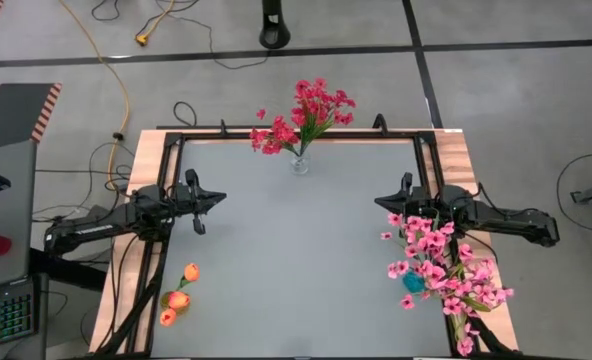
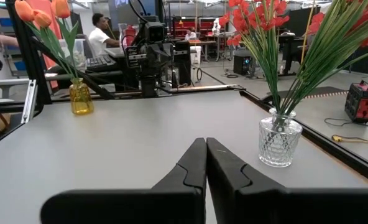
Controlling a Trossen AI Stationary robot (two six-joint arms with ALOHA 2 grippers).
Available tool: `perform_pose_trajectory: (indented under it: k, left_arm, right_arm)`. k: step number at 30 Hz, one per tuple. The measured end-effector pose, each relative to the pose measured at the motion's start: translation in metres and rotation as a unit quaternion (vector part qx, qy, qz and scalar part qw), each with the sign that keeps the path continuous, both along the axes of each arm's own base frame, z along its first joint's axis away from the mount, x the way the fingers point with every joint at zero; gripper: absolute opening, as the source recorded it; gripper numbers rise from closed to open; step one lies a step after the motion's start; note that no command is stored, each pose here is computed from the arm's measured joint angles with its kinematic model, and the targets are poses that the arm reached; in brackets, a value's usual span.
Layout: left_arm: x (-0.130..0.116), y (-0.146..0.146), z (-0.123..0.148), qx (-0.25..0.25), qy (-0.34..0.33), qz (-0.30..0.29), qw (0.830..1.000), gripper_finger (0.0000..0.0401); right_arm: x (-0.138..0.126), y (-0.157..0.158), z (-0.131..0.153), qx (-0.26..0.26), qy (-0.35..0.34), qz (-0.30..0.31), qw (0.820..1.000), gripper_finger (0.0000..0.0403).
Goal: Sort flowers into vase by color
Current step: Return to Home Position
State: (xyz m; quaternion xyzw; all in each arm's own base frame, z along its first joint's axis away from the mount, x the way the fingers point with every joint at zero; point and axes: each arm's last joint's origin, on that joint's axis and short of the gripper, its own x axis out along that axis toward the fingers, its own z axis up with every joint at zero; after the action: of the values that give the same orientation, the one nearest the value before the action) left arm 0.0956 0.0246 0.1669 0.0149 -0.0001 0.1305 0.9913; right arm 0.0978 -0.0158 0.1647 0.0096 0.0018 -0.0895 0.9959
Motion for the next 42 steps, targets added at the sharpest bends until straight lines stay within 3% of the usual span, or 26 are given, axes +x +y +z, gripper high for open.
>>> perform_pose_trajectory:
  k: [42]
  left_arm:
    - [-0.0013, -0.0003, 0.0015, 0.004, -0.014, 0.000, 1.000, 0.0000]
  right_arm:
    - [0.0000, 0.0000, -0.0001, 0.000, 0.000, 0.000, 1.000, 0.0038]
